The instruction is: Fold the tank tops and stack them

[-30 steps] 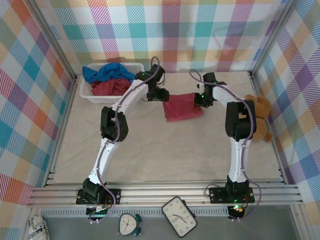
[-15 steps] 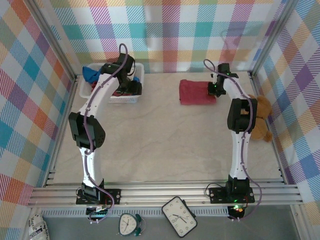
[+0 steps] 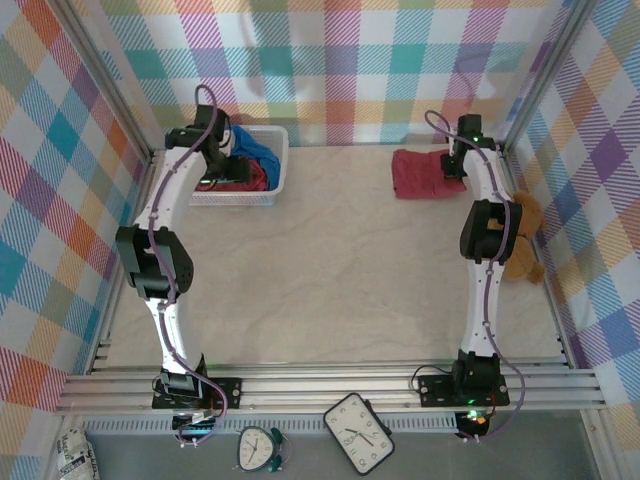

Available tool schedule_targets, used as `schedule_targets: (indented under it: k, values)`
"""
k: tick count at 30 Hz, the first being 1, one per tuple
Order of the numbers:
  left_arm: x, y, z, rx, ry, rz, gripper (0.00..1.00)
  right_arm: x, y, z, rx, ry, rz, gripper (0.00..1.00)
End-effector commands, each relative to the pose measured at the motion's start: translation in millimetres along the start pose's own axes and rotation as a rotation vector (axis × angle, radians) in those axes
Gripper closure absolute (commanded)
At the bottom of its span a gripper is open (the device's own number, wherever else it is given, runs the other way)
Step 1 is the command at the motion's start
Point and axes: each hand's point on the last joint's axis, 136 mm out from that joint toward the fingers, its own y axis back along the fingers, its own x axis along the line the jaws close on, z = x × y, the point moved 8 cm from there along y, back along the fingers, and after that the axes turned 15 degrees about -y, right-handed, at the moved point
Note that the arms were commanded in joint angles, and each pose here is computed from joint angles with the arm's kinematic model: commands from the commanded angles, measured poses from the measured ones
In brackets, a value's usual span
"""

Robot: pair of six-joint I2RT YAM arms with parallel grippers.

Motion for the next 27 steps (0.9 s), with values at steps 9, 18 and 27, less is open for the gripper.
schedule_targets:
  k: [9,18,27]
  values:
    - [54,-38,31,-0.071,0.127,0.089,0.27,-2,63,21,-0.084,-0.039,0.198,0.44]
    - [52,-97,56,-0.099,0.146,-0.039,0.27,42,137,-12,-0.156,-0.157,0.646,0.29]
    - [41,-149,62,-0.144,0.136,-0.179,0.27,111,188,-89,-0.054,-0.092,0.878,0.22]
